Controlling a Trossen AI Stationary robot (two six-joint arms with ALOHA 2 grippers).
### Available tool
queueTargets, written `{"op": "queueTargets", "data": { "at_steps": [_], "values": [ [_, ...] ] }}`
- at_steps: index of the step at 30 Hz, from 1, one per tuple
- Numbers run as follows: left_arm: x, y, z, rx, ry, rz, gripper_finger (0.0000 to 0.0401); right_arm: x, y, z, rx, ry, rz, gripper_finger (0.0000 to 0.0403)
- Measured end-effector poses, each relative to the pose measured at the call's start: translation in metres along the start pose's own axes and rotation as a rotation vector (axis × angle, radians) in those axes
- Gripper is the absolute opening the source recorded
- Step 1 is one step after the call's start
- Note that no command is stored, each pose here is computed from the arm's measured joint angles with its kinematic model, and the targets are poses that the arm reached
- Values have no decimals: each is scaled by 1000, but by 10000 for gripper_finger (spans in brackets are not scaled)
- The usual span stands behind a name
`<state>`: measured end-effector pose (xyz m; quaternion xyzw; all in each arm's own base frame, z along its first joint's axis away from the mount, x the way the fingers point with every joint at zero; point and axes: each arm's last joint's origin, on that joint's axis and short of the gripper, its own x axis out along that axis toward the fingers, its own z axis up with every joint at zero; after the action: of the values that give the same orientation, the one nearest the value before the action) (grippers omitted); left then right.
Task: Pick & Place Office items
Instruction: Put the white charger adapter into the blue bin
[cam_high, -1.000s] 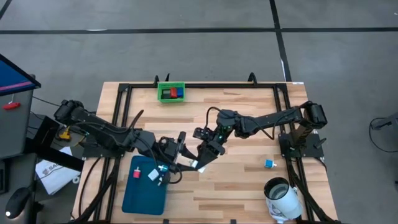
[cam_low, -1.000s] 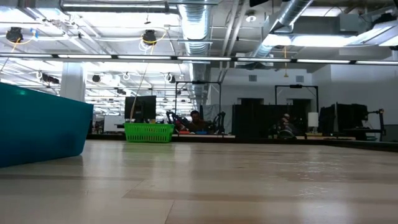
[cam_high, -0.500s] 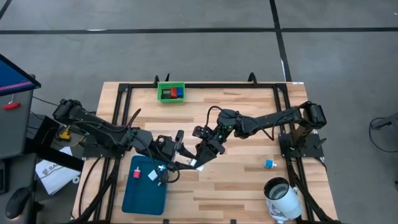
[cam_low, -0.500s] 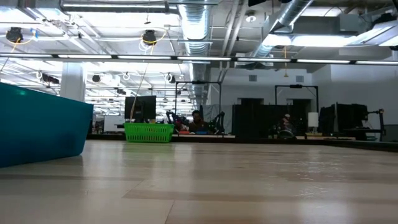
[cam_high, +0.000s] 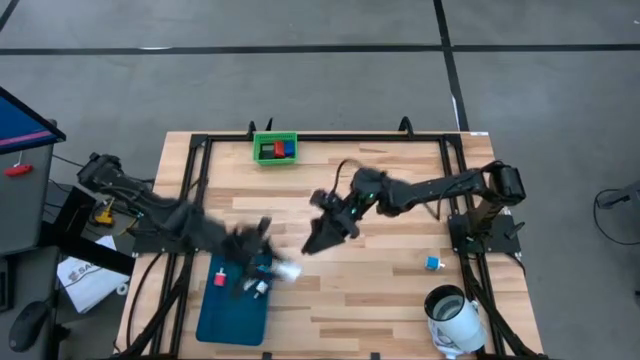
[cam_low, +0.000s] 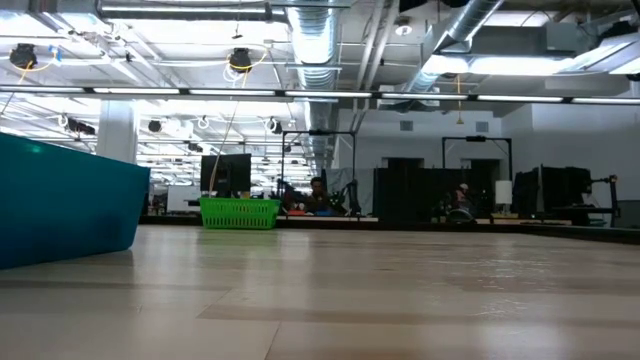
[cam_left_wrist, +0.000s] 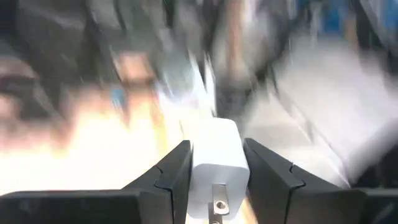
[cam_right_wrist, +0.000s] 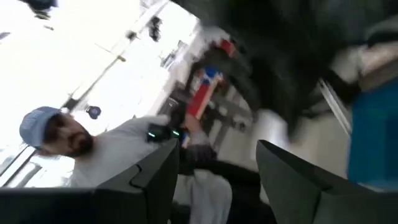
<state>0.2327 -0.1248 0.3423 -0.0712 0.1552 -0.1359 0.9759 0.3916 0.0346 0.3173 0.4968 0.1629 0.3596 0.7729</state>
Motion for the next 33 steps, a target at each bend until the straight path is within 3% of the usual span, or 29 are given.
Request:
{"op": "queueTargets", "data": {
  "at_steps": [3, 10, 17, 24, 33],
  "values": [
    [-11, -8, -16, -26, 142, -3, 118, -6, 8, 8, -44, -46, 17, 206],
    [-28, -30, -47, -141, 366, 92, 118, -10, -5, 10, -36, -89, -80, 206],
    [-29, -40, -88, -231, 630, 305, 118, -1, -24, -10, 4, -61, -300, 206],
    [-22, -44, -121, -349, 714, 475, 118, 18, -28, -43, 33, -71, -490, 194],
    [-28, -20, -173, -557, 730, 737, 118, 31, -30, -87, 137, -113, -774, 191]
  ]
}}
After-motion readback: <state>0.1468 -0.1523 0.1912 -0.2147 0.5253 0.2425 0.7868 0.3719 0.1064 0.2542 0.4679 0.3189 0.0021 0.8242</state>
